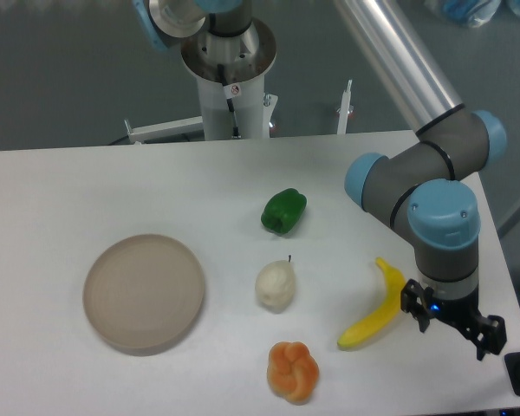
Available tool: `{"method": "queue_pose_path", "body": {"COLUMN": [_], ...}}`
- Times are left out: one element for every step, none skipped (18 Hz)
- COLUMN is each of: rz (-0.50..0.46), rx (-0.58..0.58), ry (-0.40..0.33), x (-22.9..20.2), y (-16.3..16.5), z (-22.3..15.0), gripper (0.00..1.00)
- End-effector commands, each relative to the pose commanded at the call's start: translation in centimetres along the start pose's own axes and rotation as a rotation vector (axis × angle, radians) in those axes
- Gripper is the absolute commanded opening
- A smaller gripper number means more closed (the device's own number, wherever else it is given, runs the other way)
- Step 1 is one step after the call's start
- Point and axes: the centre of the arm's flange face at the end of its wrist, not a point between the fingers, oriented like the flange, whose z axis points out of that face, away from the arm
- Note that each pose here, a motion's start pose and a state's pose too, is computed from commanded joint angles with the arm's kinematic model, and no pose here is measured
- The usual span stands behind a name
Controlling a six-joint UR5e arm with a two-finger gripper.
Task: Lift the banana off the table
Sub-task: 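Lower the open gripper around the banana's stem end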
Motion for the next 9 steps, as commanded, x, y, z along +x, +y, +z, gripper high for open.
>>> {"method": "queue_pose_path", "body": {"rz": [-0.009,-0.013,-0.030,-0.033,-0.044,-0.055,-0.058,-0.061,-0.059], "rx": [0.013,0.023,0.025,0.021,0.016,0.010,0.006,-0.001,-0.001], "ry": [0.048,0.094,0.129,0.157,0.180,0.201,0.217,0.230,0.228], "x": [0.4,0.9,1.2,1.7,2.1,2.8,3.4,4.0,4.2], "y": [0.5,0.8,1.1,1.1,1.2,1.4,1.5,1.7,1.6], "z": [0.3,0.6,1.0,1.4,1.9,2.7,3.5,4.3,4.7], "gripper": [1.00,1.00,1.00,1.00,1.00,1.00,1.00,1.00,1.00]}}
